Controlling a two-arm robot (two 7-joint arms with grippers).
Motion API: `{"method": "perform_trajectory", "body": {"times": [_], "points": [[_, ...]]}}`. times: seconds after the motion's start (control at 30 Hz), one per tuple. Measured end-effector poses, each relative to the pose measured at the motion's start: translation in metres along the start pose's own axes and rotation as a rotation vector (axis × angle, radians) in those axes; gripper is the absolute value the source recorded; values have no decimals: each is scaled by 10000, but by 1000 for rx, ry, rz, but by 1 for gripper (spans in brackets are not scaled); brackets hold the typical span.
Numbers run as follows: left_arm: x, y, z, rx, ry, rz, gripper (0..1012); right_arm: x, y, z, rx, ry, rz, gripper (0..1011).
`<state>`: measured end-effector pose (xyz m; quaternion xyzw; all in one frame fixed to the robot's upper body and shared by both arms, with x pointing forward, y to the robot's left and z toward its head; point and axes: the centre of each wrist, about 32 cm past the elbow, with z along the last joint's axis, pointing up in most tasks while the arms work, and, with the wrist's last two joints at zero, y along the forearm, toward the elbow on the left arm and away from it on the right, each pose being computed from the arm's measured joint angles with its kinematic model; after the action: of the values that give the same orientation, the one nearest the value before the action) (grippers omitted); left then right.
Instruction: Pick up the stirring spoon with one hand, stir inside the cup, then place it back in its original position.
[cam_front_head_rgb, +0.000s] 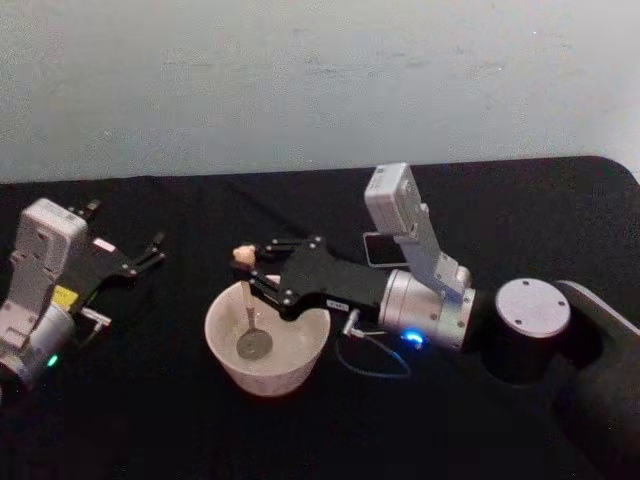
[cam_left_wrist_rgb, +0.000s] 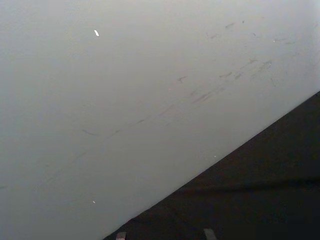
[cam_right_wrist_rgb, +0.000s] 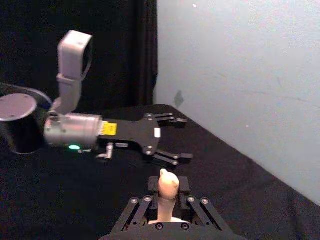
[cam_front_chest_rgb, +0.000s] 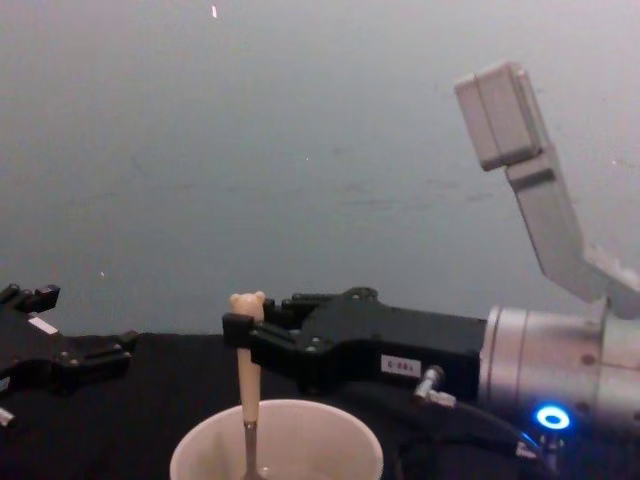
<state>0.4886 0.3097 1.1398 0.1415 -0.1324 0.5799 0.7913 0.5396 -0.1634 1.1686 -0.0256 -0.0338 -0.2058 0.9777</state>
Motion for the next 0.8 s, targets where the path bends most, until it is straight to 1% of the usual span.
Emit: {"method": "perform_trajectory", "body": {"times": [0.1, 0.13, 0.17, 0.2, 0.33, 0.43, 0.63, 0.7, 0.73, 0.8], "points": [[0, 0, 0, 0, 0, 0, 1001, 70, 30, 3, -5, -4, -26, 228], [0, 0, 0, 0, 0, 0, 1001, 70, 30, 3, -5, -4, -26, 228], [0, 0, 0, 0, 0, 0, 1001, 103, 29, 7, -6, -6, -36, 228], [0, 0, 0, 0, 0, 0, 1001, 131, 21, 9, -7, -6, -47, 228], [0, 0, 0, 0, 0, 0, 1001, 173, -9, 18, -9, -9, -64, 228], [0, 0, 0, 0, 0, 0, 1001, 205, -82, 28, -13, -17, -74, 228], [0, 0, 0, 0, 0, 0, 1001, 185, -218, 31, -20, -29, -69, 228], [0, 0, 0, 0, 0, 0, 1001, 155, -305, 33, -23, -33, -59, 228], [0, 0, 0, 0, 0, 0, 1001, 155, -305, 33, -23, -33, -59, 228], [0, 0, 0, 0, 0, 0, 1001, 130, -355, 33, -22, -32, -49, 228]]}}
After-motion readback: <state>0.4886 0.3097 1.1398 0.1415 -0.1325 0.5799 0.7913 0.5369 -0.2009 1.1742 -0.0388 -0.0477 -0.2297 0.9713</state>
